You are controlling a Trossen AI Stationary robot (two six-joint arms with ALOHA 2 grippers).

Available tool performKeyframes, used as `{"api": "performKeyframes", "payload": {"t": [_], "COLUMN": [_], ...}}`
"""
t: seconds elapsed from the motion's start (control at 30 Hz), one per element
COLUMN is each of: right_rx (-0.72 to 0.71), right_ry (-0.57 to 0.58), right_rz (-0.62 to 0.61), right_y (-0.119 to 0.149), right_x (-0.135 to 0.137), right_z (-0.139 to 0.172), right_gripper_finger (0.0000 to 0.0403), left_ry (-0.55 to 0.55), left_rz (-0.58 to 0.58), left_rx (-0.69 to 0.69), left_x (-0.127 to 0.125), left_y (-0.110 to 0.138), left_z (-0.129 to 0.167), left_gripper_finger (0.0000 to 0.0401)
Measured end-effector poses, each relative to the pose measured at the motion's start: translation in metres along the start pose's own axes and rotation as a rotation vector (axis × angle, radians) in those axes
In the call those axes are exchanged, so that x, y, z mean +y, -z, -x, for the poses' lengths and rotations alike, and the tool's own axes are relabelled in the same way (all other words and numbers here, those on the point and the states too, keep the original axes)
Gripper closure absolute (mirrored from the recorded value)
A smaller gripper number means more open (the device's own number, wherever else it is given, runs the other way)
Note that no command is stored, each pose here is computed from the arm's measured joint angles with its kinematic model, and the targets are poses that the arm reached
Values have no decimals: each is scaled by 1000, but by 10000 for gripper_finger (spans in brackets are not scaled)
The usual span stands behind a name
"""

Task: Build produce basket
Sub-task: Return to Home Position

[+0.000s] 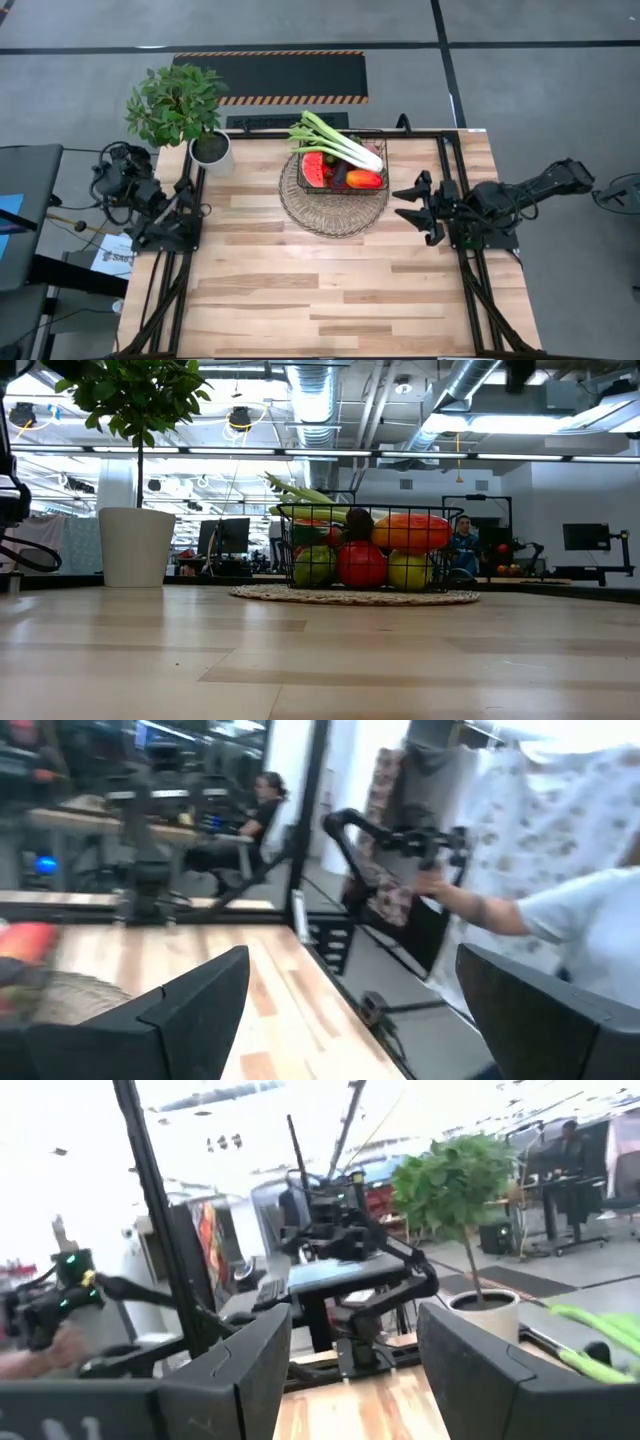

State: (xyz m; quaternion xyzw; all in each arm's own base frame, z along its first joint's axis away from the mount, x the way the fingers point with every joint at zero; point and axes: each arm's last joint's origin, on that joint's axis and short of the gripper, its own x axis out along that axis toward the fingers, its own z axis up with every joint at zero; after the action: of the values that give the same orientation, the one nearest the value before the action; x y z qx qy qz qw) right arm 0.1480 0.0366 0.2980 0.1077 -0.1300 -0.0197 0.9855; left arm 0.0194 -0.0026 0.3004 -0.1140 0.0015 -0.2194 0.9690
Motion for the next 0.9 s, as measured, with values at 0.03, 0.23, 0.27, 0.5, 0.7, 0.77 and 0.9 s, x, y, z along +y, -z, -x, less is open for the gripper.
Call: {"api": "performKeyframes", "payload": {"t": [0.03,0.23,0.27,0.5,0.7,0.77,0.9], "right_rx": [-16,-123,-130,40,220,231,221], "right_ry": [-1,-29,-32,36,87,39,-53], "right_rz": [-12,-86,-90,-25,-175,-151,-85], "right_y": [8,54,60,91,109,109,106], "right_x": [-3,-20,-22,-33,-37,-36,-35], "right_z": [6,39,44,59,64,64,64], "right_gripper_finger": [168,168,168,168,168,168,168], "left_ry": [20,67,78,111,-134,-223,-186], "left_rz": [-3,-26,-24,-69,-137,-105,-151], "left_rx": [7,44,46,57,82,77,143], "left_x": [-1,-9,-10,-14,-6,-3,-2], "left_y": [3,36,42,77,98,106,128], "left_z": [-2,-24,-27,-44,-50,-51,-55], "left_gripper_finger": [60,60,60,60,60,60,60]}}
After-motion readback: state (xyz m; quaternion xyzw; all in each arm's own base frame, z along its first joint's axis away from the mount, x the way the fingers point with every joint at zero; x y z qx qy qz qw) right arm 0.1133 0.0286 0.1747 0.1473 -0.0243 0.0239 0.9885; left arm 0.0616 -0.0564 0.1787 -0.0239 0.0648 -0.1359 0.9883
